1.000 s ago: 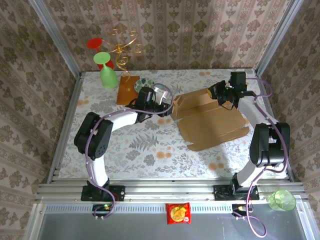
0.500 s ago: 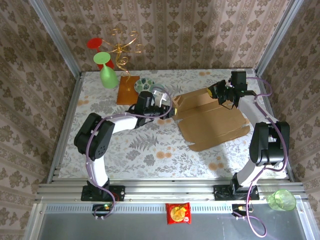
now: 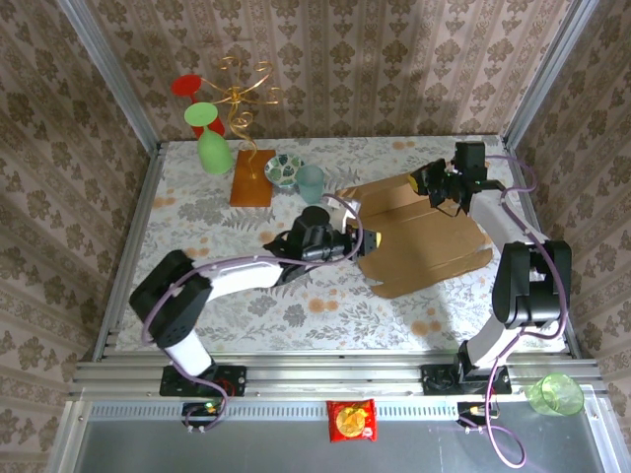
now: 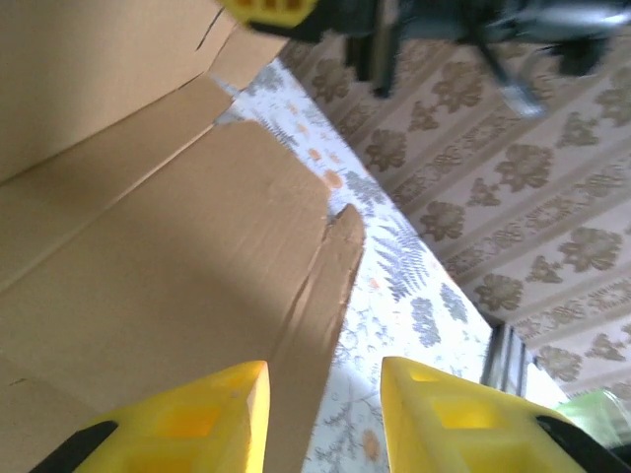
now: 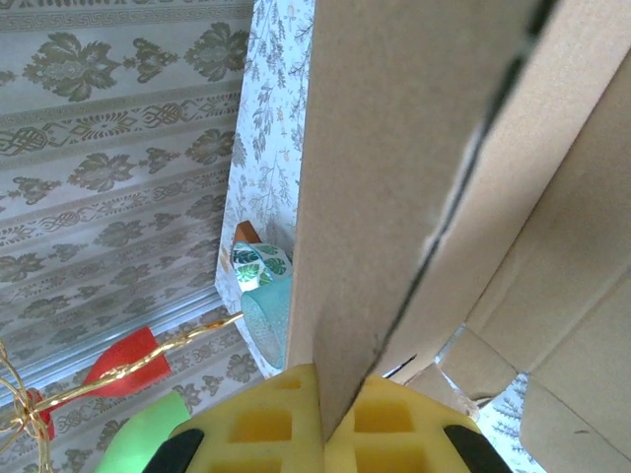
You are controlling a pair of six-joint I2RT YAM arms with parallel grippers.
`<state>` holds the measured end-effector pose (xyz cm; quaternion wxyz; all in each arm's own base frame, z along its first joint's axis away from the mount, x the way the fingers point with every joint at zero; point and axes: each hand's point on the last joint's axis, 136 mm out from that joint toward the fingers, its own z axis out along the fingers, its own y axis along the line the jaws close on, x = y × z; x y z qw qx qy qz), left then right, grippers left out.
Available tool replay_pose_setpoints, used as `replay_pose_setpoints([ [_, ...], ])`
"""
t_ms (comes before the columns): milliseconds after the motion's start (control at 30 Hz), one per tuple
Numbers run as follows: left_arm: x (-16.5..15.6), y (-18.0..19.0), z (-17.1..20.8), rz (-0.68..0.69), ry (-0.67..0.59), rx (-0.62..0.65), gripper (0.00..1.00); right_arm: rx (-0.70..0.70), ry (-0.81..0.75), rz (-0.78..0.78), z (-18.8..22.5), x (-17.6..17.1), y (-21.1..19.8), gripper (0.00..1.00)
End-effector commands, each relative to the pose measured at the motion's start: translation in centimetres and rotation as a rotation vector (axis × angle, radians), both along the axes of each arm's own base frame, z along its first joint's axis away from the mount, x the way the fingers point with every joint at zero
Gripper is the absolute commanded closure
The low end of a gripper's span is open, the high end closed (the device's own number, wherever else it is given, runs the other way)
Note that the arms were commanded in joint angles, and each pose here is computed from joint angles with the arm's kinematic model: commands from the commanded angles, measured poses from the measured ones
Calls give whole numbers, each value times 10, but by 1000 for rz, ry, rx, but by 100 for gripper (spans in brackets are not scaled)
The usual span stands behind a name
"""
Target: Fold the paper box
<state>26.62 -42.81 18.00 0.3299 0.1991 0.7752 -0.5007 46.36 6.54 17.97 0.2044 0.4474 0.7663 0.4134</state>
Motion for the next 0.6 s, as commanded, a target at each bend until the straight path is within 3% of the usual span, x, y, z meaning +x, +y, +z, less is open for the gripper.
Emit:
replay_pose_setpoints([
  [0, 41, 5, -22, 182, 45, -19, 65, -15, 175, -101, -26, -27, -12, 100],
  [200, 70, 28, -33, 353, 64, -8, 59, -58, 215, -183, 25, -54, -18, 100],
  [433, 87, 44, -46, 444, 130, -42, 55, 12, 328, -292, 34, -91, -12, 100],
  [567, 86, 56, -65, 488, 192, 45, 53, -7, 333, -349, 50, -100, -20, 100],
])
